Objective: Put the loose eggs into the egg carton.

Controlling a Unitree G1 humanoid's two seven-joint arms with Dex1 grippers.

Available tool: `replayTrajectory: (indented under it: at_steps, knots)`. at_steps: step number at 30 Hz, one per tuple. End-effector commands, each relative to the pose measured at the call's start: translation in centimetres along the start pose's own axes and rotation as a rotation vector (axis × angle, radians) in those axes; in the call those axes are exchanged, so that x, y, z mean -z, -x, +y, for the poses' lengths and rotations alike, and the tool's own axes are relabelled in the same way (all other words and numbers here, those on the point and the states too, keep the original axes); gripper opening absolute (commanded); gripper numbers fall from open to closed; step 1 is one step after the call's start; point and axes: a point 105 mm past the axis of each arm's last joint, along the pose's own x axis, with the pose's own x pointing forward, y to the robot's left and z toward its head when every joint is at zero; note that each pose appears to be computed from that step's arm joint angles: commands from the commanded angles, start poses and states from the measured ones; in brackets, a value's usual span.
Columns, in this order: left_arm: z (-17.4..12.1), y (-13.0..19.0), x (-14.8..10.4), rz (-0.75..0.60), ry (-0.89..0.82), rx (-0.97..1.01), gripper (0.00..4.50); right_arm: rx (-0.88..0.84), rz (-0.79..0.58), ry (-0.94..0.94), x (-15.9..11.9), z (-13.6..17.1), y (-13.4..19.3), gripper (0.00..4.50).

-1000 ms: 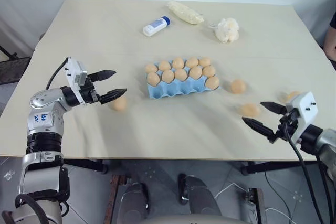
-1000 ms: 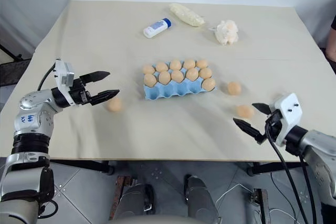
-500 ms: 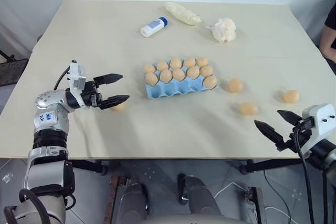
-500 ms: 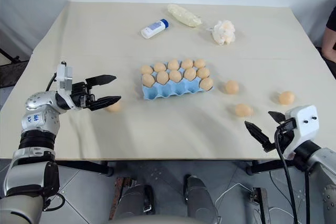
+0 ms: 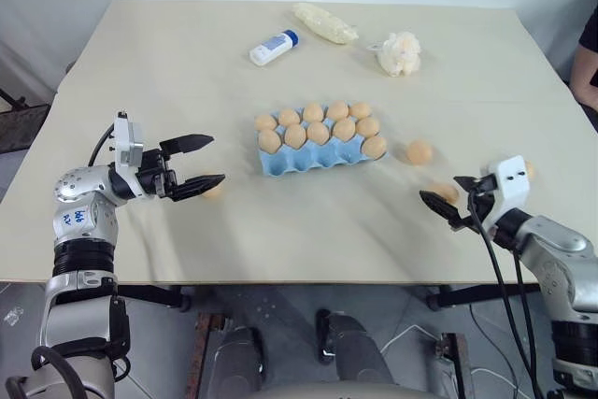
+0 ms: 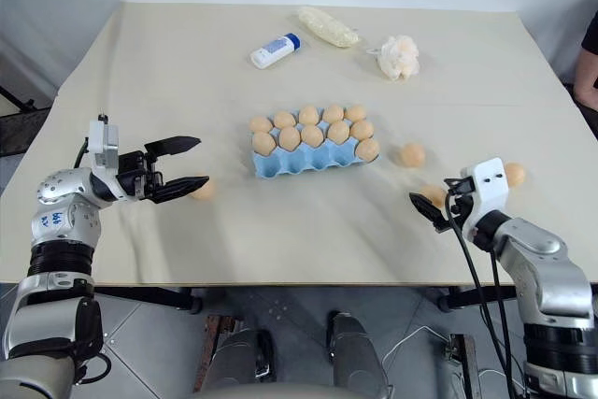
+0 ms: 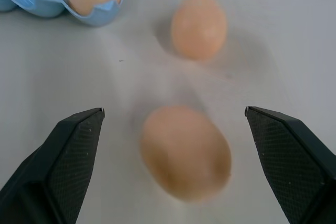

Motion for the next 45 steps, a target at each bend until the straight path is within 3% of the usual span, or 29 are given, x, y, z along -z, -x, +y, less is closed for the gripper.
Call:
replayTrajectory:
  at_steps: [1, 3, 5, 12, 15, 22, 25, 35, 45]
  knots:
    - [-0.1, 0.5, -0.5, 0.025, -0.048, 0.007, 4.48, -0.023, -0.017, 0.042, -0.8, 0.2, -0.3, 4.50]
    - [-0.2, 0.7, 0.1, 0.058, -0.033, 0.008, 4.48, -0.028, -0.016, 0.051, -0.8, 0.3, -0.6, 4.50]
    - [-0.3, 0.9, 0.7, 0.099, -0.019, 0.009, 4.50, -0.028, -0.019, 0.055, -0.9, 0.3, -0.8, 4.11]
    - [-0.3, 0.8, 0.9, 0.141, -0.033, 0.025, 4.50, -0.041, -0.036, 0.075, -1.5, 0.6, -1.3, 1.88]
    - [-0.3, 0.7, 0.8, 0.129, -0.043, 0.033, 4.50, -0.047, -0.034, 0.082, -1.6, 0.7, -1.2, 1.46]
    - [-0.4, 0.7, 0.8, 0.105, -0.050, 0.041, 4.50, -0.050, -0.061, 0.104, -3.0, 0.9, -0.6, 1.30]
    - [-0.5, 0.8, 1.4, 0.106, -0.046, 0.033, 4.50, -0.071, -0.115, 0.123, -5.3, 1.7, -0.6, 1.27]
    - [-0.6, -0.1, 1.5, 0.083, -0.049, 0.063, 4.50, -0.229, -0.292, 0.126, -12.0, 8.1, -5.4, 1.27]
    - [-0.5, -0.5, 1.5, 0.094, -0.047, 0.097, 4.50, -0.297, -0.285, 0.129, -11.5, 10.9, -9.9, 1.27]
